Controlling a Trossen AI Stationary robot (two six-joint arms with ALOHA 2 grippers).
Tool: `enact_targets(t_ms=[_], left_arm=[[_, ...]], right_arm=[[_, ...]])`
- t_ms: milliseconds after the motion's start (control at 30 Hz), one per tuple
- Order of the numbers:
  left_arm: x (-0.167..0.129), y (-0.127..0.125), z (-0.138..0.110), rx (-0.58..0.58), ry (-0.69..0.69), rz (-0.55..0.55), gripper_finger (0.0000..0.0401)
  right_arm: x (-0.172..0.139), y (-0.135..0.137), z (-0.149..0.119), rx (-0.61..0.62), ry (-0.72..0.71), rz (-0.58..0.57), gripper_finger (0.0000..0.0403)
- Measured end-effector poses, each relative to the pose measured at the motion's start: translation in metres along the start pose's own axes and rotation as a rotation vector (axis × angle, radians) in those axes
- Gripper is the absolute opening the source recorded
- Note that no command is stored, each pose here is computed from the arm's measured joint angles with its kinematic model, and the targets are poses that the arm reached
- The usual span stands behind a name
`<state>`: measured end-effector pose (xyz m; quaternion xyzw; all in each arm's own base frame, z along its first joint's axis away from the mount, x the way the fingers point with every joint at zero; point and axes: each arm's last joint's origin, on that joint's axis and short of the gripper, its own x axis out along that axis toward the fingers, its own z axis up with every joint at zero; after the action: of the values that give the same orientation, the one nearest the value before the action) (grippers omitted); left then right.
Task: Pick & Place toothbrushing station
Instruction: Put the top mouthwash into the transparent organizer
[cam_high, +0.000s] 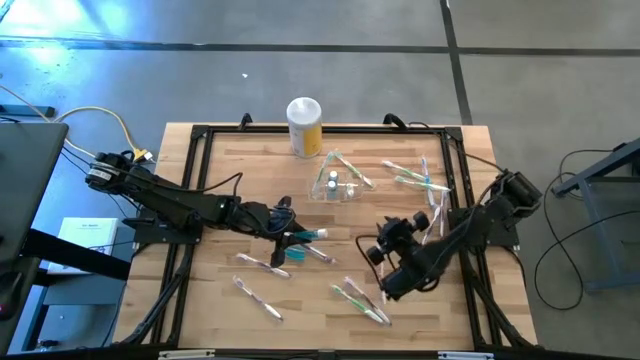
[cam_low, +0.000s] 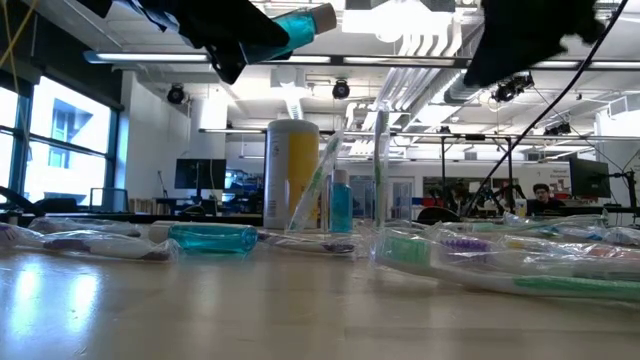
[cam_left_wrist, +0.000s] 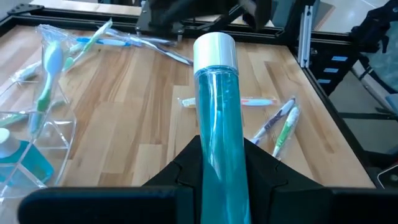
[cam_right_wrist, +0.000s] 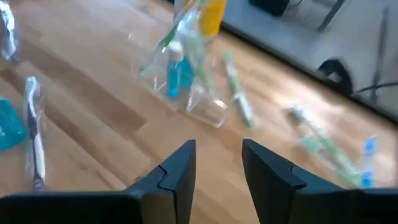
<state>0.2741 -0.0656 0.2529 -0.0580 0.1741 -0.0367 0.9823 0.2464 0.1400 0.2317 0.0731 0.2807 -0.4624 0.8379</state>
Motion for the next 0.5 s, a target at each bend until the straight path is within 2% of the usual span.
enact_targets(t_ms=[100, 167, 333, 500], left_arm=[[0.0, 0.0, -0.001, 0.001, 0.006, 0.001, 0.0061], [0.0, 0.0, -0.001, 0.0, 0.006, 0.001, 0.0061], [0.0, 0.0, -0.001, 0.0, 0.006, 0.001, 0.0061], [0.0, 0.0, -0.001, 0.0, 0.006, 0.002, 0.0061]], right_arm=[[0.016, 0.008, -0.005, 0.019, 0.034, 0.109, 0.0122], [0.023, 0.014, -0.002, 0.013, 0.038, 0.228, 0.0116], [0.031, 0.025, 0.011, 0.009, -0.043, 0.501, 0.0097], [0.035, 0.025, 0.018, -0.021, -0.141, 0.623, 0.009]])
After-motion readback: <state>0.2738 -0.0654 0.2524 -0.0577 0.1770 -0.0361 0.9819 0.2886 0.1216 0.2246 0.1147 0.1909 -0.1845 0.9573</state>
